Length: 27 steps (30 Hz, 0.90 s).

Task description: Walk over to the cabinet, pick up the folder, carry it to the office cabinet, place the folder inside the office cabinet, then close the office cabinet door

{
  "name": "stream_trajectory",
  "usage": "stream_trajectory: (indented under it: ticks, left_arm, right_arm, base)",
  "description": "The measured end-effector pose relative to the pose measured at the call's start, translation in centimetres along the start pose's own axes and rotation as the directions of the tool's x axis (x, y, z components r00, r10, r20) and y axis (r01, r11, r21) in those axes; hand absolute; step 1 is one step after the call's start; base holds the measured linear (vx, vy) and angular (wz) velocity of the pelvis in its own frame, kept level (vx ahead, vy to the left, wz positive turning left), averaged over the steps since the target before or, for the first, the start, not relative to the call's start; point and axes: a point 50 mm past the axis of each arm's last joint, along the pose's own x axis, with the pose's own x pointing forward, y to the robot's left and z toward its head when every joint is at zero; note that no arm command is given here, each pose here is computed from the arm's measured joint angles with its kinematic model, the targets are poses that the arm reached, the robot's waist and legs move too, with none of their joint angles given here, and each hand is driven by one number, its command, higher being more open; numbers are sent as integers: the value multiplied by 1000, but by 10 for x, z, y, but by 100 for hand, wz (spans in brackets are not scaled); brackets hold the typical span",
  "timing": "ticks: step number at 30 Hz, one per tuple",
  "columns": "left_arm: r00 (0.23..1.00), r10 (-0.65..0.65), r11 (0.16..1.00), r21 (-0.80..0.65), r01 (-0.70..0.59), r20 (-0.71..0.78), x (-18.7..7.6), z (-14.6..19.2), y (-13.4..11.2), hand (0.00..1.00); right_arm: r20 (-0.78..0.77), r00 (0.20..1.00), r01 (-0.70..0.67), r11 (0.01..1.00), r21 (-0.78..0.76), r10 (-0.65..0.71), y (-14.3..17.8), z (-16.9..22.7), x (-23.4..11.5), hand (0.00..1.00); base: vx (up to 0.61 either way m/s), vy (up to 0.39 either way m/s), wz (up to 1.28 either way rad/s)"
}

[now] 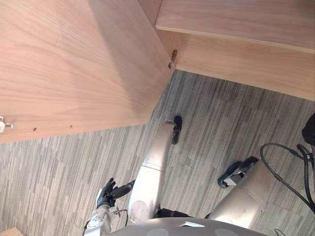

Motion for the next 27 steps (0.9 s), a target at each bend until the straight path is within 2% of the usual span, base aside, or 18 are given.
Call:
stream_trajectory:
  ticks: [9,11,12,14,18,21,27]
  left_arm:
    - [1000,0,1000,-9,0,1,0,0,3,100]
    - [1000,5,1000,-16,-5,-12,0,-3,5,100]
    - [1000,7,1000,-19,-8,-18,0,-4,6,100]
    - [999,28,999,-38,-29,-26,-1,-5,12,100]
    - [999,33,998,-53,-33,0,1,2,16,100]
    - [1000,27,998,-65,-27,8,2,5,17,100]
    - [999,55,994,-99,-55,-3,2,5,23,100]
  right_arm:
    - [-29,1000,-10,1000,-20,10,0,-4,0,100]
    - [-98,994,-60,981,-184,42,-1,-19,-3,100]
    - [-126,991,-83,962,-259,52,-3,-26,-5,100]
    - [-269,961,-205,802,-561,58,-20,-52,-10,100]
    - [-425,904,-334,532,-778,-55,-54,-77,-19,100]
    - [-456,881,-348,477,-807,-129,-74,-83,-22,100]
    - [-477,865,-342,513,-788,-156,-83,-83,-24,100]
  base:
    - [17,30,0]
    - [28,39,-12]
    - [32,39,-18]
    - [40,36,-18]
    - [51,31,-8]
    - [39,37,6]
    - [30,18,3]
